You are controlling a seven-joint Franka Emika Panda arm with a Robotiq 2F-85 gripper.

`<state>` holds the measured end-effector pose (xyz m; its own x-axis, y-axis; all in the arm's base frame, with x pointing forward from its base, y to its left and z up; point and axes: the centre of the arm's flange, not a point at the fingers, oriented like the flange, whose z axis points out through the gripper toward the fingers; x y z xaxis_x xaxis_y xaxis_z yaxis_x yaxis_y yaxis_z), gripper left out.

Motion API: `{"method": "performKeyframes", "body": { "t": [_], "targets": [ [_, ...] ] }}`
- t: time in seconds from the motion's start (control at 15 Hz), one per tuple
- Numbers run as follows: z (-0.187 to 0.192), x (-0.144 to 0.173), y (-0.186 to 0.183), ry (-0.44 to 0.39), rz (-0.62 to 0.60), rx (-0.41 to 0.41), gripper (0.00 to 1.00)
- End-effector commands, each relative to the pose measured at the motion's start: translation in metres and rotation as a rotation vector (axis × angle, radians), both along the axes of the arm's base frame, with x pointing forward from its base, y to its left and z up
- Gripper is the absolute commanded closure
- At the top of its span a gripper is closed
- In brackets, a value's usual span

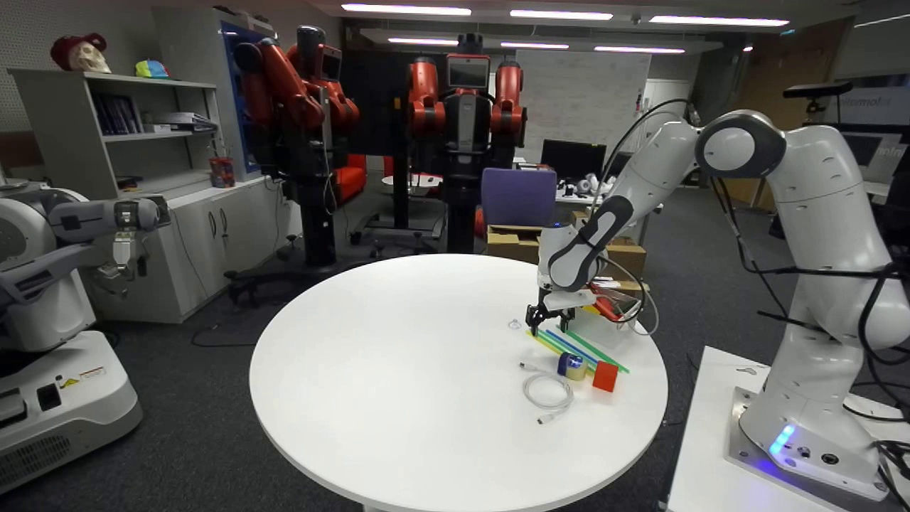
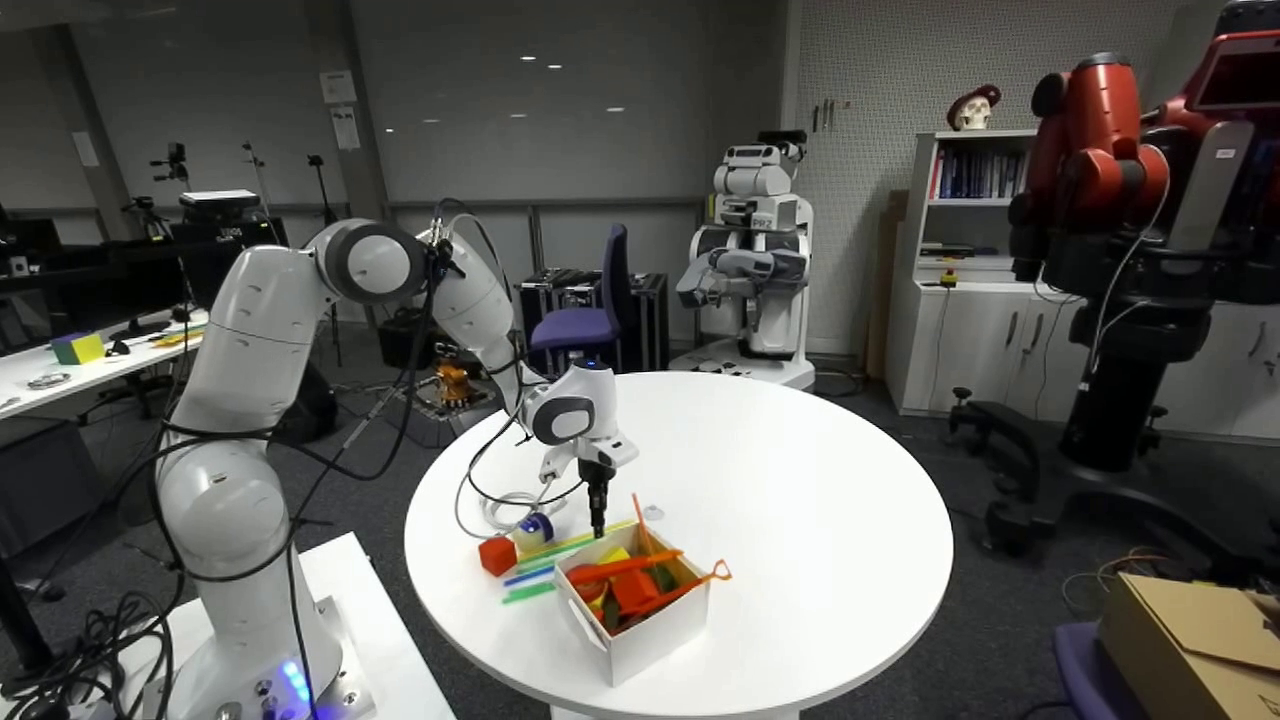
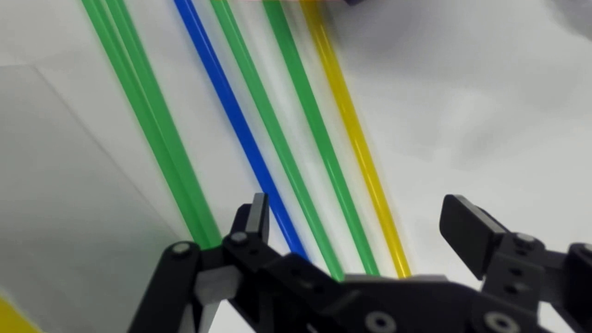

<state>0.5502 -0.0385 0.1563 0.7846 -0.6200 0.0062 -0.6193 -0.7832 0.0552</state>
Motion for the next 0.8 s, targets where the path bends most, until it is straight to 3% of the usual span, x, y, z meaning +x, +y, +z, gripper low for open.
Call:
{"method": "performKeyframes", "body": {
  "t": [0.0,0.73],
  "targets": [
    [-0.006,0.012,-0.001,0.024,0.003,-0.005,0.00],
    [-0.027,0.011,0.008,0.045,0.047,-0.017,0.00]
  ]
}}
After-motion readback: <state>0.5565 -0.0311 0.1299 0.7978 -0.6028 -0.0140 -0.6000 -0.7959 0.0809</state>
